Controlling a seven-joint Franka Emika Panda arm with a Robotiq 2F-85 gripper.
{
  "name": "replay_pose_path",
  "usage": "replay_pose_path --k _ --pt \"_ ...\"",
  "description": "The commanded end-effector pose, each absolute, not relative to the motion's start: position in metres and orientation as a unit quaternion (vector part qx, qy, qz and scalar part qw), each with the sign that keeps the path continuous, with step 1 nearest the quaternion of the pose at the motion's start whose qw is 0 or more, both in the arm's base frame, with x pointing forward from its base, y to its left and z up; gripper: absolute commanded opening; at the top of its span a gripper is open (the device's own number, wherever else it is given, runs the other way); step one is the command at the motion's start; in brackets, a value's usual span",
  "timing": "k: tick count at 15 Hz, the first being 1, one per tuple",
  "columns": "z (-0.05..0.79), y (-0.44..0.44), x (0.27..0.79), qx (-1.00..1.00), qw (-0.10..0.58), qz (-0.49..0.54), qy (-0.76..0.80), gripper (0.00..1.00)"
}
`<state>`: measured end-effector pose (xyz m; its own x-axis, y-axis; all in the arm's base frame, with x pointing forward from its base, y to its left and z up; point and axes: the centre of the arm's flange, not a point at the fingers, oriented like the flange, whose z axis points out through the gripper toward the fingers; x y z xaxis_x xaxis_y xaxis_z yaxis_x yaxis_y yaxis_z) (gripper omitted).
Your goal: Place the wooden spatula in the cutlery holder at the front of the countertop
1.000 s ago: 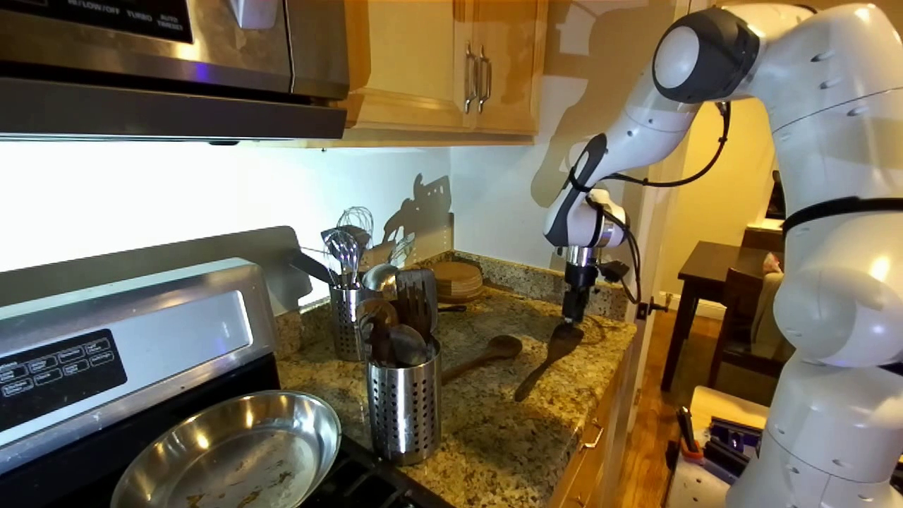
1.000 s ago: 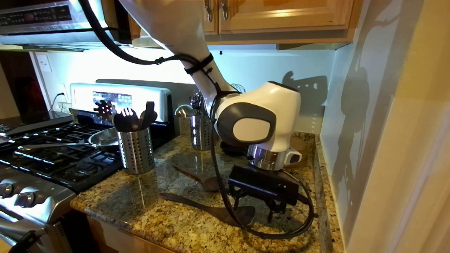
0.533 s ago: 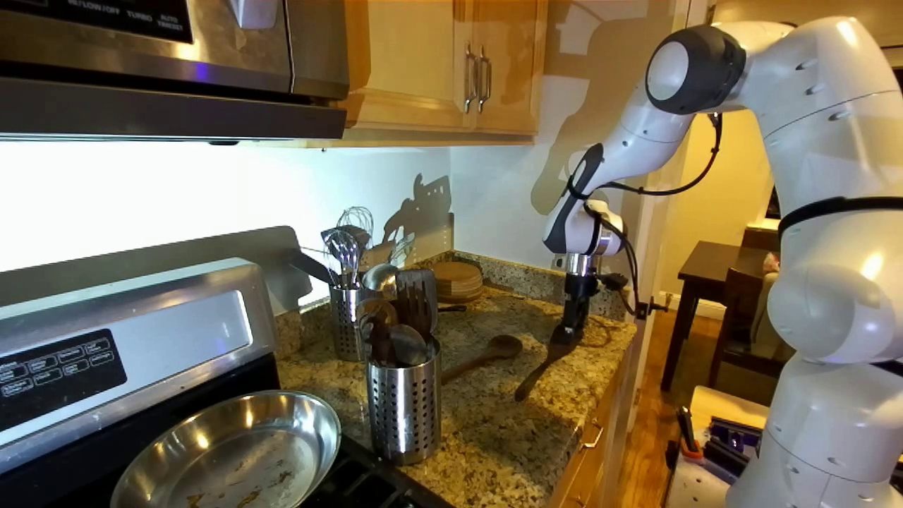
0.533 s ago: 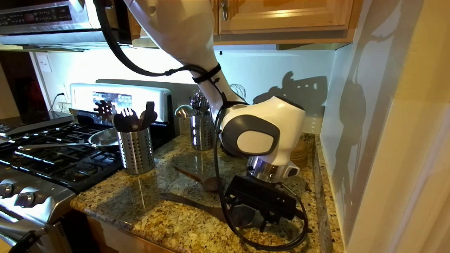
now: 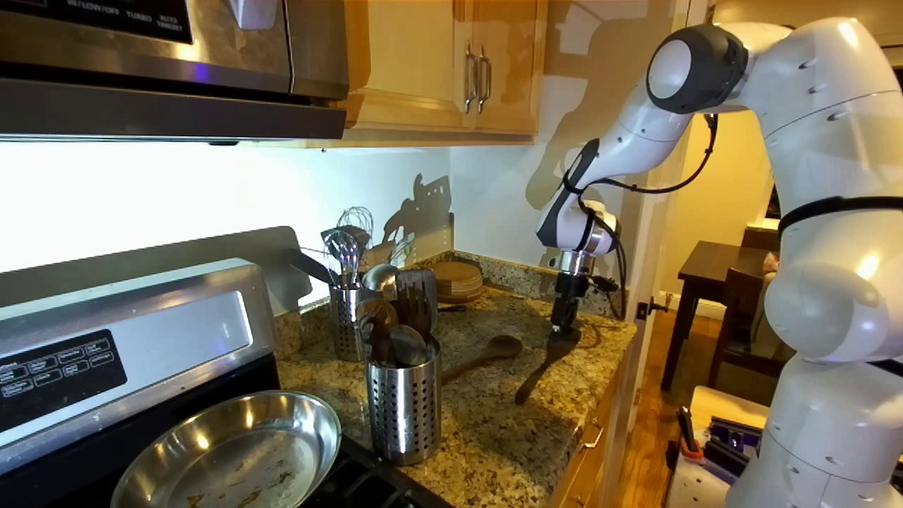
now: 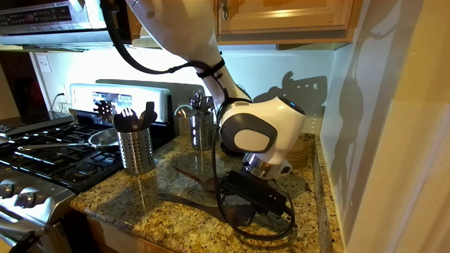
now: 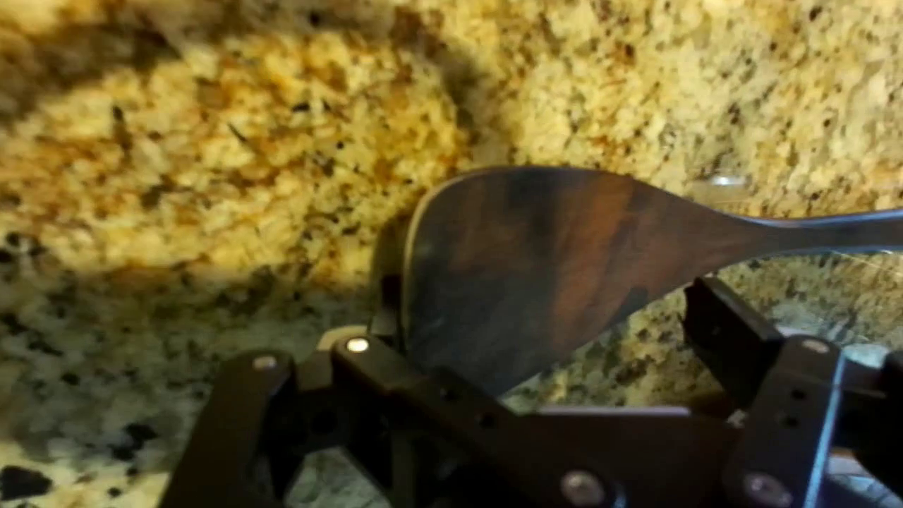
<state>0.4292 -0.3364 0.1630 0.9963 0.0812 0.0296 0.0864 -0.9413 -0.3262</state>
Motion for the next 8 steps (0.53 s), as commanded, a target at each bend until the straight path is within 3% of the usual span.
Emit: replay_pose_path --k 1,8 --pt "0.158 -0.318 0.435 -0.978 0.199 -0.005 -0.055 1.0" --pt "0.156 -0.282 0.451 -0.969 0.236 0.017 -0.077 1.0"
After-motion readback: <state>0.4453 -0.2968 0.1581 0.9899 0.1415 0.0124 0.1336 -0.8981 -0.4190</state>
